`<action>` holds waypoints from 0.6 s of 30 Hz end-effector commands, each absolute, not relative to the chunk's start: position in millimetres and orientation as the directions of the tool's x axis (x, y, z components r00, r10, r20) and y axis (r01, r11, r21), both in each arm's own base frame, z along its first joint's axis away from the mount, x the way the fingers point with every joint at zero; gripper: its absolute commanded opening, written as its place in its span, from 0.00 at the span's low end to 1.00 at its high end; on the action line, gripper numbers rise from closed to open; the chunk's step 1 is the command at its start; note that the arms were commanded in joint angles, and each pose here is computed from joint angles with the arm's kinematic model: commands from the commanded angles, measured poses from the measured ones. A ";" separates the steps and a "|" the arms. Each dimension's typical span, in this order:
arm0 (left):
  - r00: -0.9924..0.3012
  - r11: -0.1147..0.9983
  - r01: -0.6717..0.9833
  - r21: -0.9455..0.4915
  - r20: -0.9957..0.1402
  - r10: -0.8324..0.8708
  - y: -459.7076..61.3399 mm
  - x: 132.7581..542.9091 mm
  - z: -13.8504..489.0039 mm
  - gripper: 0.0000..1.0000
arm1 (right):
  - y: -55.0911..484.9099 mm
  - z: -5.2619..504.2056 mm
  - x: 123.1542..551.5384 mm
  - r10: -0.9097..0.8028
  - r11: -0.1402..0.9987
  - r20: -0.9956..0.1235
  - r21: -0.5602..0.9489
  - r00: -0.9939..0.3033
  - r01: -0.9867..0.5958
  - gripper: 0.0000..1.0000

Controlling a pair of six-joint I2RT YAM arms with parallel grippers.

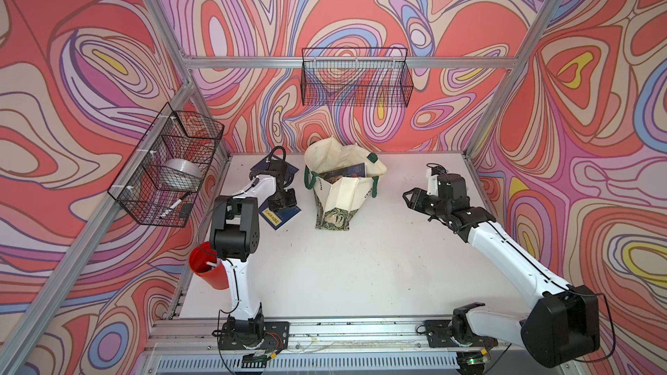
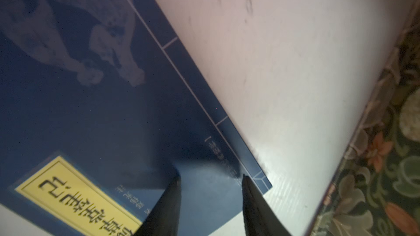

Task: Put the books into the canvas bag
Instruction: Move the book to the center of the board.

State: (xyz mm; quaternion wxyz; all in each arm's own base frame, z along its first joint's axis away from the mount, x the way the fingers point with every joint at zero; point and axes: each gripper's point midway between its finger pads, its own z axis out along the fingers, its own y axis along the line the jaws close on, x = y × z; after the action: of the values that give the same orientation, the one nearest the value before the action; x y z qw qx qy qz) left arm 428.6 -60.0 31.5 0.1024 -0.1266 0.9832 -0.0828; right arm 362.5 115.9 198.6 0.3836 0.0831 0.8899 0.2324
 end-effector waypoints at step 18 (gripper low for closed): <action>-0.982 0.984 -0.177 -0.033 -0.063 -0.179 -141.0 210.9 7.0 0.43 | 180.3 143.1 304.0 0.217 0.841 -0.538 0.527 -0.815 -0.124 0.49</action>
State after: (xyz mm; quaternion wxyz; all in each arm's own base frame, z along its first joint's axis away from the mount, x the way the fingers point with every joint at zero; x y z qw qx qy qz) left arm 259.1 -153.9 26.2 0.0915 -0.0594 0.9925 -0.0560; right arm 310.1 171.2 145.7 0.3029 0.0260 0.9123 0.2744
